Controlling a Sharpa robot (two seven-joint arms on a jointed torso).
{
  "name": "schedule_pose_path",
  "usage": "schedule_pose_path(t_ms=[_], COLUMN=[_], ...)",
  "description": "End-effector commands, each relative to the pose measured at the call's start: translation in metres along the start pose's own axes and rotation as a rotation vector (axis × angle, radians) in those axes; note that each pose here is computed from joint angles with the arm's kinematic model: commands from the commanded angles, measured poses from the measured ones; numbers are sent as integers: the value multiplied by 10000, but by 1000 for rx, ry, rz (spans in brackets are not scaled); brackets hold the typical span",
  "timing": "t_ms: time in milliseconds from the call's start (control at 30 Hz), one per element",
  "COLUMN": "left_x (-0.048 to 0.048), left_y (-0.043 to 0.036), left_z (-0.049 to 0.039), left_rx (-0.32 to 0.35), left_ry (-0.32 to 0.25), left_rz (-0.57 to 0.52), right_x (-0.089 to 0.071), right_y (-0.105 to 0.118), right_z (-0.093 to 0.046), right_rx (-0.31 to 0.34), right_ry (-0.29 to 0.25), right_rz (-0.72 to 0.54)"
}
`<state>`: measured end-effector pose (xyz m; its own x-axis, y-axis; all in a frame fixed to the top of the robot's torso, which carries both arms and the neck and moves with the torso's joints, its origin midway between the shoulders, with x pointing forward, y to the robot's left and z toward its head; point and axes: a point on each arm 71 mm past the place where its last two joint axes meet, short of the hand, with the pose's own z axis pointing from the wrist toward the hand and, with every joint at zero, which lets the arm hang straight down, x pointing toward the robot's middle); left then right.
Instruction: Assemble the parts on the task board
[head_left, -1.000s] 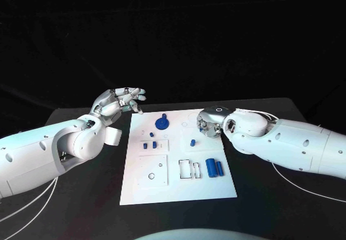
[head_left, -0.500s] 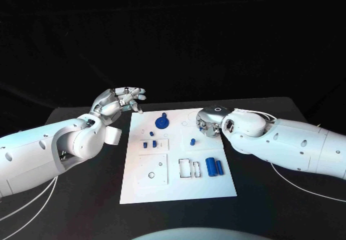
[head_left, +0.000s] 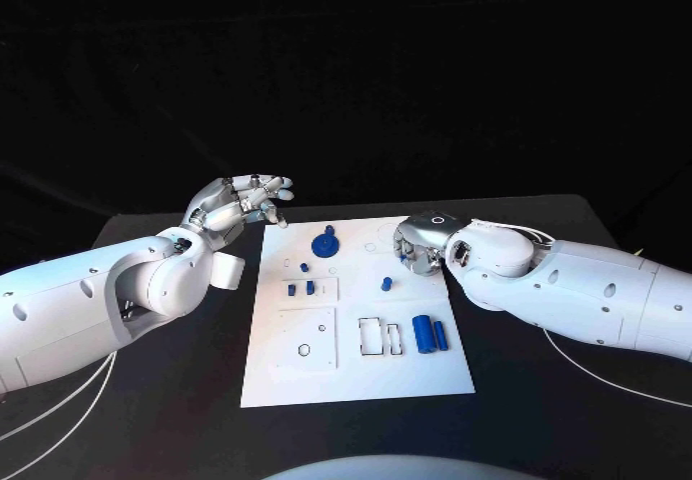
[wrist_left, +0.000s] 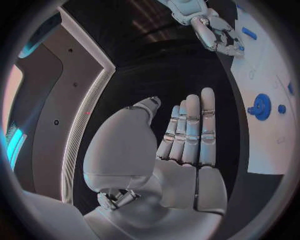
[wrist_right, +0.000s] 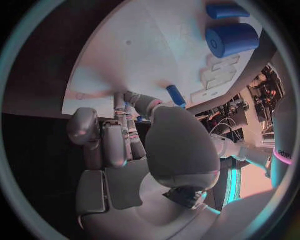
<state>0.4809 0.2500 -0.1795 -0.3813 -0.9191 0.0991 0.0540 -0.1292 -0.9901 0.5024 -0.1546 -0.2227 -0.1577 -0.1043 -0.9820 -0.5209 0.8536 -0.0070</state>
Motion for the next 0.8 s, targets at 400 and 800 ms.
schedule_pose_path(t_ms=[400, 800], left_x=[9, -2], left_y=[1, 8], left_z=[2, 6], left_rx=[-4, -10], left_ry=[15, 14], left_rz=[-10, -10], right_x=[18, -80], right_y=[36, 40], right_z=[-28, -86], right_rx=[-26, -41], right_ry=[-43, -85], right_rz=[7, 14])
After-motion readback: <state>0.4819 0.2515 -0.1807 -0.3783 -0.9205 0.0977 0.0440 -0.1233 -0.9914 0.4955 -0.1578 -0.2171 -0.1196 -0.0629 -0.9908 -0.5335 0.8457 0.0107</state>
